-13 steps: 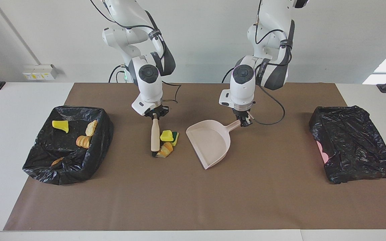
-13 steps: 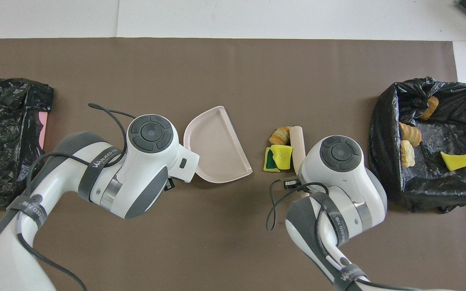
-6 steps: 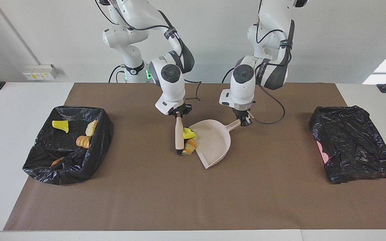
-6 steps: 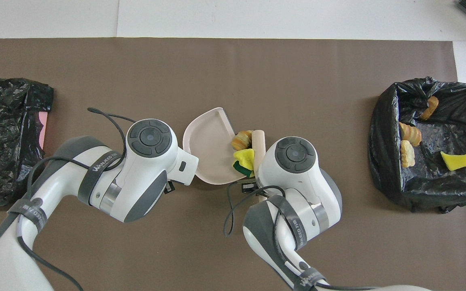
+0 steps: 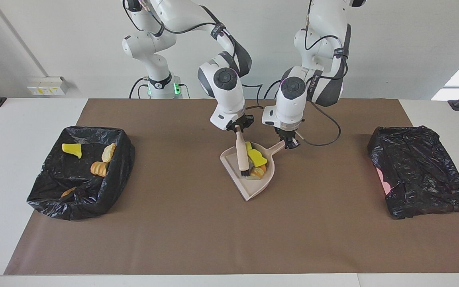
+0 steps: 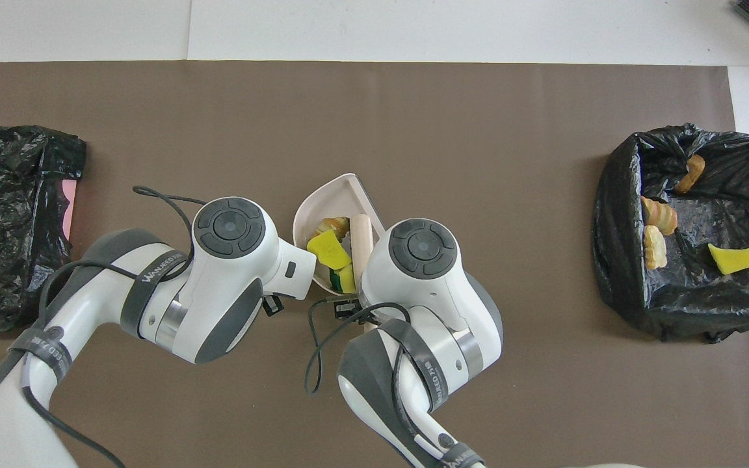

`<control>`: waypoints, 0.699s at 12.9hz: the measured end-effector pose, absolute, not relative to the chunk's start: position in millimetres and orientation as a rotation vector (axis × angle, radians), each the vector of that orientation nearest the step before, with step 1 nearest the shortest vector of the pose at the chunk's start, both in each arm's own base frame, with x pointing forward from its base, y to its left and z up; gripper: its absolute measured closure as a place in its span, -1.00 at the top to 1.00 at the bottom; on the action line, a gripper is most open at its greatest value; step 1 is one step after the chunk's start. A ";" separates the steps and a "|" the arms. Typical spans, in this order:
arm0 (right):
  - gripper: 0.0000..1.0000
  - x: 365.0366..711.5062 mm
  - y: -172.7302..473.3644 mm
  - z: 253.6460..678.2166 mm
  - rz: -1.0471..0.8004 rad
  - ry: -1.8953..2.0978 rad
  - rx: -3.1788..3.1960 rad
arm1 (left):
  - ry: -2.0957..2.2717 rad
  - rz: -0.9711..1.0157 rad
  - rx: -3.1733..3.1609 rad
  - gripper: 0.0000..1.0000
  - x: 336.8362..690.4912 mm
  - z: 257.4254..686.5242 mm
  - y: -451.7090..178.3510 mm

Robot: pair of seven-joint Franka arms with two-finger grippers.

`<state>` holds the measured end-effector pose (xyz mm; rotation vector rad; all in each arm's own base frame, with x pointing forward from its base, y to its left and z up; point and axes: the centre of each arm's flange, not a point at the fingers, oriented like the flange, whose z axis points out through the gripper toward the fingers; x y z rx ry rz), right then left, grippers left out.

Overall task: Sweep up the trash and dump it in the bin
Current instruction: 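Sweep the sponge and trash toward the dustpan held by the left gripper, then carry the loaded dustpan with the left gripper over the nearby black bag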

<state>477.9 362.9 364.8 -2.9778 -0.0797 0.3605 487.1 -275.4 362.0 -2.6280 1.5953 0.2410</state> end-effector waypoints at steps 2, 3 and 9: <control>-0.47 487.9 337.2 367.4 0.413 -0.059 -3.024 | 1.543 0.229 -2.659 -0.37 488.2 362.5 -275.1; -0.47 494.4 321.3 374.8 0.416 -0.050 -3.054 | 1.516 0.220 -2.674 -0.37 489.6 362.9 -273.9; -0.47 484.5 295.7 430.1 0.361 -0.022 -3.156 | 1.335 0.110 -2.814 -0.37 509.3 401.8 -230.2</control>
